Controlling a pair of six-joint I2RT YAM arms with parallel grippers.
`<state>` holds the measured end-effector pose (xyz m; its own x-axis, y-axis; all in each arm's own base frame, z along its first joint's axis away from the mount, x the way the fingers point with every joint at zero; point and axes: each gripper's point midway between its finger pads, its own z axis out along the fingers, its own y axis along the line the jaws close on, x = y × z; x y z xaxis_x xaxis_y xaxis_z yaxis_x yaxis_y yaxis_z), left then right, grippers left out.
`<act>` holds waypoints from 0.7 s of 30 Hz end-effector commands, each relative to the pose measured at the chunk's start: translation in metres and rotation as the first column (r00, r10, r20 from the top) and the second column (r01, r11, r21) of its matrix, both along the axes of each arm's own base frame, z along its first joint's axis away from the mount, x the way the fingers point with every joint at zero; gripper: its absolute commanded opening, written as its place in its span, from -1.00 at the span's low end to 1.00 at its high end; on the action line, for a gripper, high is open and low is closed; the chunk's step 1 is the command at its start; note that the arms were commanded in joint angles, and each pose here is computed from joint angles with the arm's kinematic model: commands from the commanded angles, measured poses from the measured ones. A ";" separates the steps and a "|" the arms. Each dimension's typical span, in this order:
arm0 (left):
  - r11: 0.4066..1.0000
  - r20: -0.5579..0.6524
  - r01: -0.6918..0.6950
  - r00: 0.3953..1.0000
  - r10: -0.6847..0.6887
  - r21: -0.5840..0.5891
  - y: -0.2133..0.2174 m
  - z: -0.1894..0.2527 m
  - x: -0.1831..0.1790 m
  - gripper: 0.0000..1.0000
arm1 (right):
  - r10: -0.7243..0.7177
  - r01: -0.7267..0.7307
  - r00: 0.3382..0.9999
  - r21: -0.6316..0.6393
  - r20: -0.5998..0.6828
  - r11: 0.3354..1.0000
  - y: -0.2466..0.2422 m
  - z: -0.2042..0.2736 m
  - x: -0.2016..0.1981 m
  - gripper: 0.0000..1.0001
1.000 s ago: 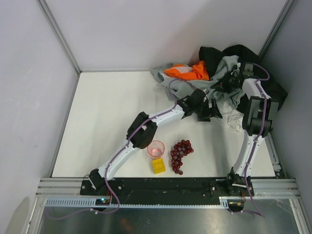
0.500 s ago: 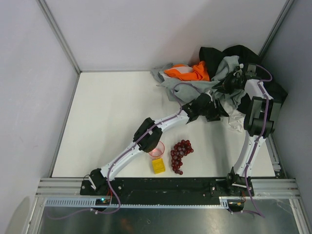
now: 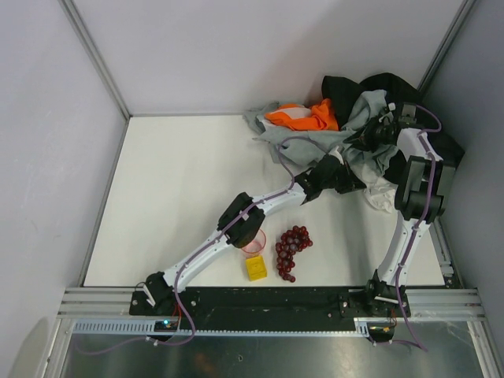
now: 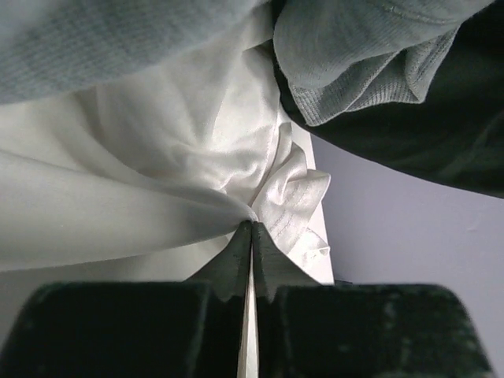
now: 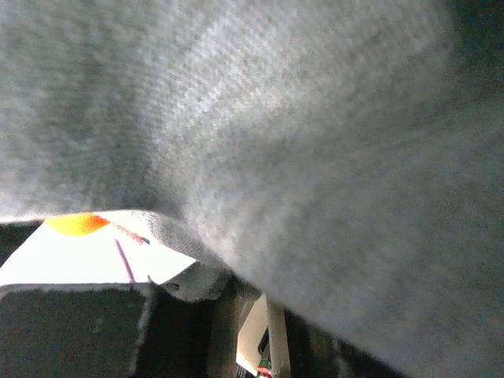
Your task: Pick out a specific cloth from the pile
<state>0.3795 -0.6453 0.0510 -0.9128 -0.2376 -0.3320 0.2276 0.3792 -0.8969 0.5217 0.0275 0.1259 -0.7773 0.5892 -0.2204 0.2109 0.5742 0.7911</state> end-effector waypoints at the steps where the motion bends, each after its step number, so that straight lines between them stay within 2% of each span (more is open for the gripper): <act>1: 0.998 0.059 0.051 0.997 -0.049 -0.029 -0.001 0.021 -0.005 -0.97 | -0.073 0.074 0.996 -0.016 0.052 0.997 -0.030 0.026 0.006 -0.58; 7: 0.994 0.124 0.098 0.987 -0.103 0.042 0.020 0.036 -0.013 -0.99 | -0.066 0.064 0.994 0.034 0.082 0.997 -0.028 0.047 0.003 -0.57; 14: 0.987 0.150 0.072 0.984 -0.093 0.141 0.060 0.035 -0.031 -0.99 | -0.073 0.070 0.992 0.035 0.104 0.997 -0.038 0.064 -0.006 -0.53; 18: 0.985 0.157 0.033 0.986 -0.060 0.169 0.084 0.037 -0.041 -0.99 | -0.063 0.060 0.993 0.030 0.099 0.998 -0.040 0.062 -0.012 -0.37; 21: 0.982 0.141 0.015 0.989 -0.042 0.188 0.096 0.031 -0.047 -0.99 | -0.061 0.061 0.994 0.007 0.095 0.998 -0.042 0.059 -0.018 -0.08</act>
